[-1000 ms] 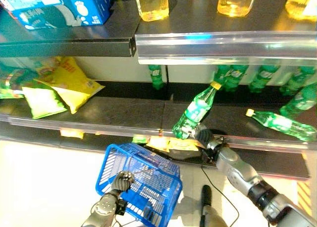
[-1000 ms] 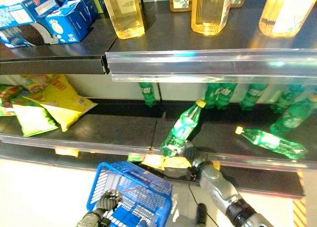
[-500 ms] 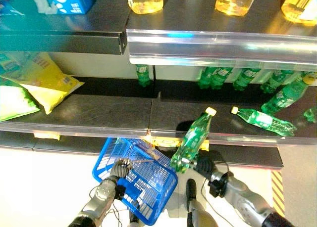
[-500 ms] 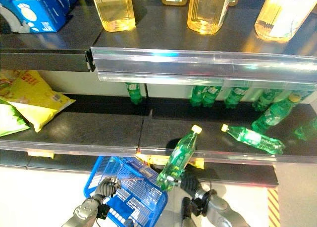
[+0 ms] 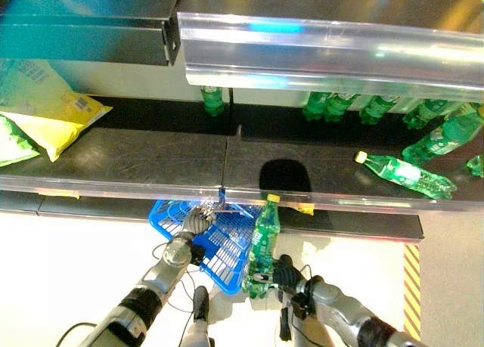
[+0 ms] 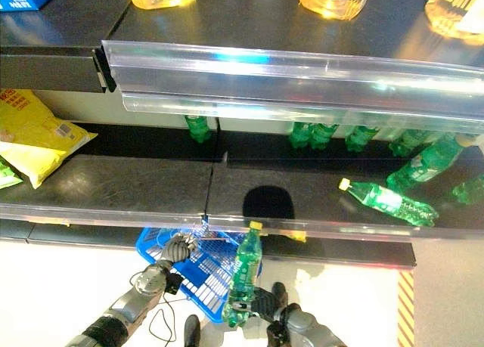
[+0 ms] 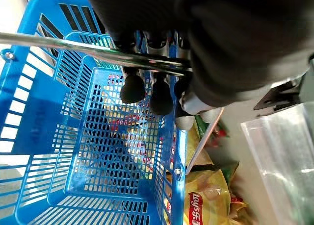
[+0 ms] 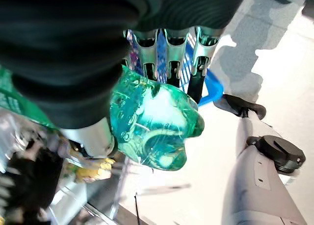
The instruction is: Pick up the snacks into the basket
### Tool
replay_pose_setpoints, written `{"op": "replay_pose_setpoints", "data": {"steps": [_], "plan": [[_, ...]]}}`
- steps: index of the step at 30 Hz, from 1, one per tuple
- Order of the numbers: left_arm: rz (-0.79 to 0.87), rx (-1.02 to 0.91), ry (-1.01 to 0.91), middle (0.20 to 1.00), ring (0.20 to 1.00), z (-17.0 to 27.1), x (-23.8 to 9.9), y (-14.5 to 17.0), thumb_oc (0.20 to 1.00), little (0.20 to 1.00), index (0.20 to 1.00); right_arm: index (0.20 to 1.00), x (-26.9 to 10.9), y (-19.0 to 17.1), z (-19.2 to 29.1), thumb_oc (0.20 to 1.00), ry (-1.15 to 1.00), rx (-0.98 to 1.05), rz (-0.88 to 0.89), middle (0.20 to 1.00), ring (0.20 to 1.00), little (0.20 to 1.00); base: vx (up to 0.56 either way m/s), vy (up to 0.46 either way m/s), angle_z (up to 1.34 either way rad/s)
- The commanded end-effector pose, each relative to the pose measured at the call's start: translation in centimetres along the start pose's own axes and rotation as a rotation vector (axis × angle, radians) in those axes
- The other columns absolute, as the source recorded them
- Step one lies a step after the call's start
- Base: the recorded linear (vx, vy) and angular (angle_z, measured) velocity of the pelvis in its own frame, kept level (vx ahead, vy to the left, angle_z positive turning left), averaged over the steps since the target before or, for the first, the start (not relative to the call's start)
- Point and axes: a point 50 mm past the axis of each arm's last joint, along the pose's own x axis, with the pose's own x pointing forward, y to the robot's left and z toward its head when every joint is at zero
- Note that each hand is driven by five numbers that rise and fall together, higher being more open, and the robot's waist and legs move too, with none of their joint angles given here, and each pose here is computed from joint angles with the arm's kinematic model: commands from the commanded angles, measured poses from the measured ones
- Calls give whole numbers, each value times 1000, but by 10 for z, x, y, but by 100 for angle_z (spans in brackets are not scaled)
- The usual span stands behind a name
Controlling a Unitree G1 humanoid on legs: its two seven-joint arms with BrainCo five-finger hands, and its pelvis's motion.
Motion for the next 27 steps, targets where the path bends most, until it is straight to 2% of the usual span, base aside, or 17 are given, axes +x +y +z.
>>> {"op": "replay_pose_setpoints", "data": {"steps": [1,12,19,27], "plan": [[50,-5,-279,200,200,73,17,10,200,200,200,200,15,29,31,200,-130,-70,93,200,200,200,-18,-5,4],[-36,-28,-371,200,200,97,14,-13,200,200,200,200,29,15,10,200,62,-191,-26,200,200,200,1,-2,5],[-75,-41,-427,200,200,114,12,-22,200,200,200,200,23,-5,-17,200,214,-234,-162,200,200,200,3,7,7],[-74,-34,-467,200,200,126,11,-23,200,200,200,200,17,-11,-33,200,293,-277,-201,200,200,200,5,5,2]]}}
